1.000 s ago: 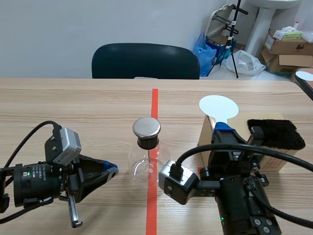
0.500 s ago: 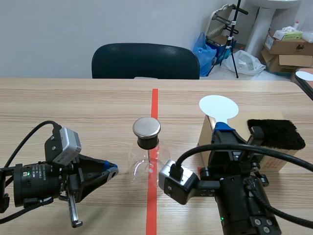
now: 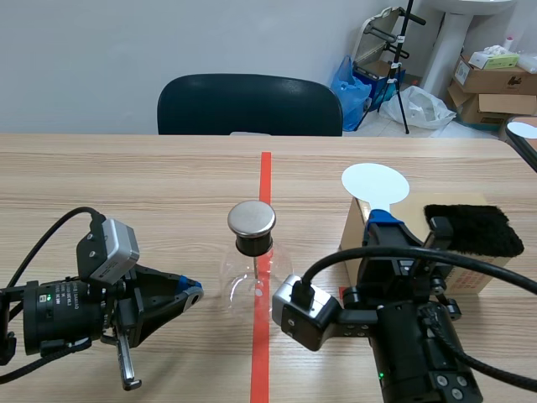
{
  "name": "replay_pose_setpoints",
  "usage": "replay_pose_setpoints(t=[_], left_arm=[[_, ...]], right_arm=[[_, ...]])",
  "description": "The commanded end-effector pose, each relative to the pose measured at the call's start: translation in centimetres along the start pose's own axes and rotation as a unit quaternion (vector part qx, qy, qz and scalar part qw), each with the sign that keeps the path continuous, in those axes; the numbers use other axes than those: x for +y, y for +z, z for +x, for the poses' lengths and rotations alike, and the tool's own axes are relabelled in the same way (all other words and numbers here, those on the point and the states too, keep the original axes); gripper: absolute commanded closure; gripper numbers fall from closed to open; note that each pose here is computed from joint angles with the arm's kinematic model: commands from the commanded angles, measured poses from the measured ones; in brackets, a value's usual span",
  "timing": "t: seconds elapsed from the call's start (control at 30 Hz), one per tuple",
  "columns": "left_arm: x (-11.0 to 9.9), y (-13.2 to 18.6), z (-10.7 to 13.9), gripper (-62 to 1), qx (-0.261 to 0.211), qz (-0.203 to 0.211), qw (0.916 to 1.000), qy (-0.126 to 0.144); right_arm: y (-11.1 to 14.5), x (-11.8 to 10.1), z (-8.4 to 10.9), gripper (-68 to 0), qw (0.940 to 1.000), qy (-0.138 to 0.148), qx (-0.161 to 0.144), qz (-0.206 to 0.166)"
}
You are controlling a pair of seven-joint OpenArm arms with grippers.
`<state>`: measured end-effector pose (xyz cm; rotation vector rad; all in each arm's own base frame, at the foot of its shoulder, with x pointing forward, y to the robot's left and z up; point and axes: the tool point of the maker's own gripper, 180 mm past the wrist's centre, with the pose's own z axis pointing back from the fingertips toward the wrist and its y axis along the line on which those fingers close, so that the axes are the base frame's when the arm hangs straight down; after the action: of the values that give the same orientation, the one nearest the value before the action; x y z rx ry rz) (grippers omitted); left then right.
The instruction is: Do the electroscope experiment
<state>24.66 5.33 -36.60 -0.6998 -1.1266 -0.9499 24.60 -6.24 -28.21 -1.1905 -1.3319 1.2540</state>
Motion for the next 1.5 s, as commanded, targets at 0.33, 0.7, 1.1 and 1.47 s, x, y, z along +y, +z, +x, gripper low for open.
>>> replay_pose_setpoints(t=[0.33, 0.7, 1.1, 1.47], left_arm=[[0.53, -0.16, 1.40, -3.4, -0.025, 0.003, 0.9997, -0.006], [0.53, -0.16, 1.40, -3.4, -0.025, 0.003, 0.9997, -0.006], [0.54, -0.15, 1.40, -3.4, -0.024, 0.003, 0.9997, -0.006], [0.53, -0.16, 1.41, -3.4, -0.025, 0.003, 0.9997, -0.006]], right_arm=[[-0.41, -0.86, -0.20, -1.0, 0.9999, -0.001, 0.001, -0.017], [-0.41, -0.86, -0.27, -1.0, 0.9999, -0.001, 0.003, -0.017], [-0.38, -0.83, -0.40, -1.0, 0.9998, -0.001, 0.006, -0.016], [-0.34, -0.75, -0.39, -1.0, 0.9999, -0.001, 0.006, -0.014]])
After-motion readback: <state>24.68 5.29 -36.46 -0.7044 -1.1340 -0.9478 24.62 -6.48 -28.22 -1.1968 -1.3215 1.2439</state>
